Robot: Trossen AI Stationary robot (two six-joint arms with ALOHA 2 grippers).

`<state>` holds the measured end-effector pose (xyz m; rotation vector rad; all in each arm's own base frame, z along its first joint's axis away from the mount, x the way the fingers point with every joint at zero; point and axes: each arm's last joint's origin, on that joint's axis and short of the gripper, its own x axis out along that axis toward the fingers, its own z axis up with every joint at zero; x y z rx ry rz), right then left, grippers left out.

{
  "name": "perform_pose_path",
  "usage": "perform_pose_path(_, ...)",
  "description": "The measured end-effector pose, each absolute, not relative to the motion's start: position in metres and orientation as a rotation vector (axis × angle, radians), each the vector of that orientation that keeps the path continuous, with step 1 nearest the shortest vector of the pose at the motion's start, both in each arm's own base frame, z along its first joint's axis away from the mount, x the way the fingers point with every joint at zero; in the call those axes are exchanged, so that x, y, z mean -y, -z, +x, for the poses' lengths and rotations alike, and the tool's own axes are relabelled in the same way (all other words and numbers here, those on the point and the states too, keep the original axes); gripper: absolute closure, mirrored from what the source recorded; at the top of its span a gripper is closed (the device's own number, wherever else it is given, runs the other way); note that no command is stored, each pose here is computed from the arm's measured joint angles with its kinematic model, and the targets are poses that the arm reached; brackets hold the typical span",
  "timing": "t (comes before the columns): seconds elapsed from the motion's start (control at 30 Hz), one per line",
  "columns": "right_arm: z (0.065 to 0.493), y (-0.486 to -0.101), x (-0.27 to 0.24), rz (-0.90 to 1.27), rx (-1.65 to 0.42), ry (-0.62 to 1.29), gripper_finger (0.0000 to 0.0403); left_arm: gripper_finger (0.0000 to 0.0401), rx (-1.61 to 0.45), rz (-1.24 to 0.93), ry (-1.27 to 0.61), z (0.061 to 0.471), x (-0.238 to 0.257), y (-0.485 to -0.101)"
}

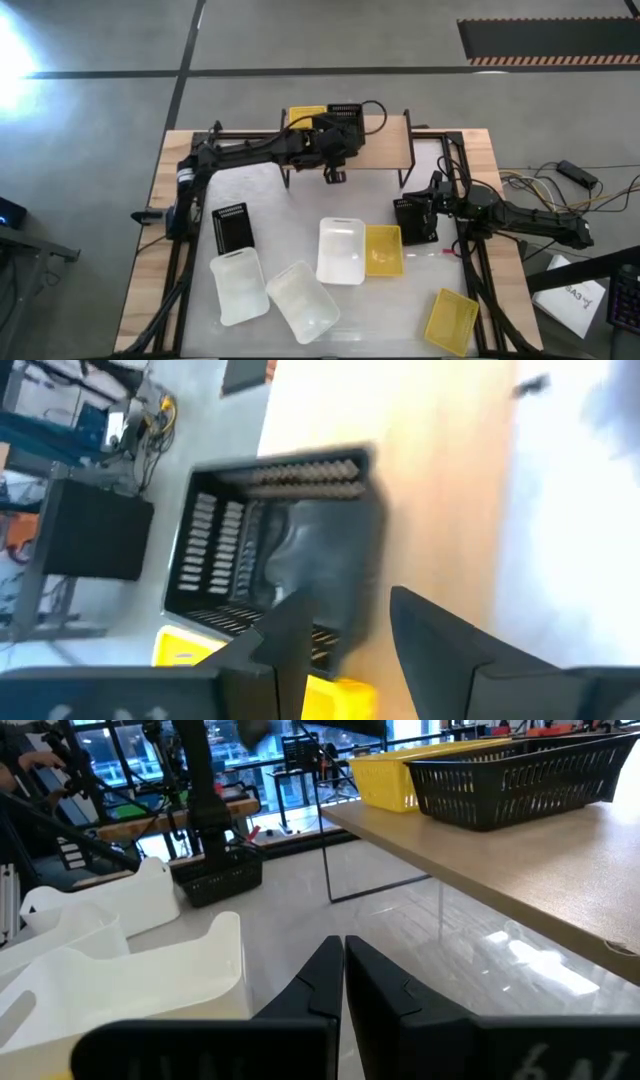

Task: Stack baskets on shelf by color
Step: Put the top white bin on the shelf

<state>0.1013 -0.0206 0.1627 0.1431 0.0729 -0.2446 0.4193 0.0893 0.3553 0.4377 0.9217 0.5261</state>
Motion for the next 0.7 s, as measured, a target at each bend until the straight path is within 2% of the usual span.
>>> perform_pose_path(0.17, 0.101, -0.163, 0.021, 0.143, -0.072, 0.245, 0.0394, 0.0280, -0.833, 0.405, -0.430, 0.412, -0.023, -0.375)
perform_pose_path(0.27, 0.101, -0.163, 0.021, 0.143, -0.072, 0.245, 0.0394, 0.0280, -0.824, 0.449, -0.307, 0.411, 0.033, -0.369)
perform_pose_path(0.53, 0.101, -0.163, 0.021, 0.143, -0.071, 0.245, 0.0394, 0.0280, -0.765, 0.429, -0.066, 0.390, 0.168, -0.308)
perform_pose_path(0.7, 0.101, -0.163, 0.021, 0.143, -0.071, 0.244, 0.0394, 0.0280, -0.643, 0.255, 0.002, 0.386, 0.200, -0.274)
